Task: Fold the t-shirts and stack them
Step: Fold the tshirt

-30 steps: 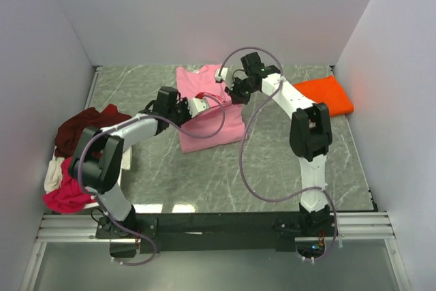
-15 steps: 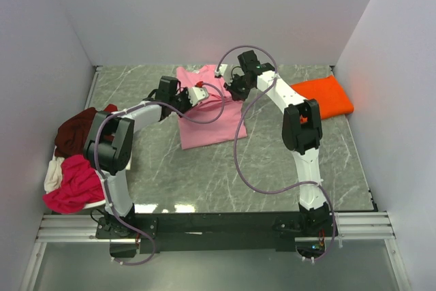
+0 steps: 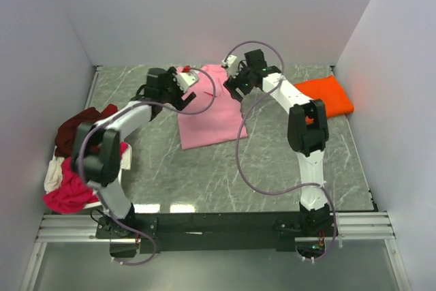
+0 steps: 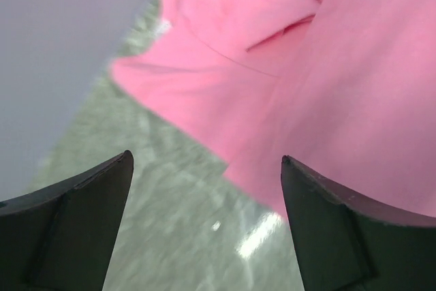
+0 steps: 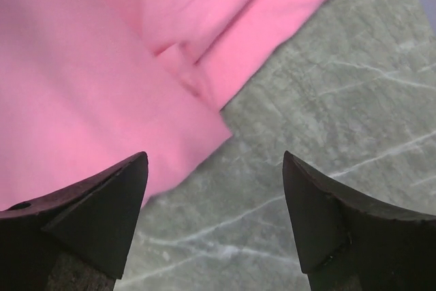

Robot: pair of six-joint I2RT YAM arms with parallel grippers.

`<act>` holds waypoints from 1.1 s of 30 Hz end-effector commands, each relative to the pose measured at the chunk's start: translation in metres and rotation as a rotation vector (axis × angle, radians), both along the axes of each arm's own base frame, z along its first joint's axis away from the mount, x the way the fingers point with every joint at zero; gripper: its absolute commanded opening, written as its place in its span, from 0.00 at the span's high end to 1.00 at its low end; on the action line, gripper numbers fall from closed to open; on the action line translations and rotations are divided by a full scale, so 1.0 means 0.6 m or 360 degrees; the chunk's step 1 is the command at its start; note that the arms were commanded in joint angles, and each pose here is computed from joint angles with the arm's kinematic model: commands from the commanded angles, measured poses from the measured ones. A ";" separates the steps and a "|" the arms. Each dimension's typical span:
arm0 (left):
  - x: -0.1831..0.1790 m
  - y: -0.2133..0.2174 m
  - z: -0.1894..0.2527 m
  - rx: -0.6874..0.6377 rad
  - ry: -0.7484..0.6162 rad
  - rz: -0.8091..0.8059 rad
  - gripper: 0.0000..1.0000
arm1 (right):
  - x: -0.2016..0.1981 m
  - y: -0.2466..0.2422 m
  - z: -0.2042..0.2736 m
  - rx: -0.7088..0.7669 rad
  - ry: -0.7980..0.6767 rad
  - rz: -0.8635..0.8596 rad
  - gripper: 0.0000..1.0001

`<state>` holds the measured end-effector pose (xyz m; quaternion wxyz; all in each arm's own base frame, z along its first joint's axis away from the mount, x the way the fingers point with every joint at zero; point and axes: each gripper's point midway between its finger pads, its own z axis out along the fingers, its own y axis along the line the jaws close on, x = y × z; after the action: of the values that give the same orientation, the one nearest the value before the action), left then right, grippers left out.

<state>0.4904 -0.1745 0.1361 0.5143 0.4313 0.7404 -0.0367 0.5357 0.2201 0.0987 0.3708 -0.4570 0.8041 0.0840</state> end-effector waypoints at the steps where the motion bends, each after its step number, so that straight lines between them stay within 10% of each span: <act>1: -0.072 0.008 0.149 -0.0023 -0.0354 -0.0181 0.06 | -0.021 0.001 0.154 0.0248 -0.0284 0.0292 0.14; 5: -0.203 -0.023 0.072 0.0148 -0.0257 -0.0573 0.09 | -0.200 -0.009 0.066 0.0042 -0.0239 0.1094 0.14; 10: -0.301 -0.062 -0.036 0.0283 -0.0082 -0.0791 0.11 | -0.291 -0.014 -0.002 -0.0306 -0.0365 0.1299 0.12; 27: -0.245 -0.044 -0.174 0.0513 0.0136 -0.0670 0.21 | -0.250 0.002 -0.091 -0.0540 -0.0356 0.1120 0.20; 30: -0.236 -0.035 -0.177 0.0515 0.0129 -0.0624 0.30 | -0.249 0.006 -0.099 -0.0561 -0.0348 0.1132 0.26; 33: -0.239 -0.030 -0.182 0.0510 0.0134 -0.0605 0.60 | -0.246 0.009 -0.104 -0.0562 -0.0317 0.1123 0.37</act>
<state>0.3444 -0.1998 0.0326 0.3934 0.6414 0.6571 -0.0455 0.3762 0.2171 0.0292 0.3013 -0.7702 0.5612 0.0329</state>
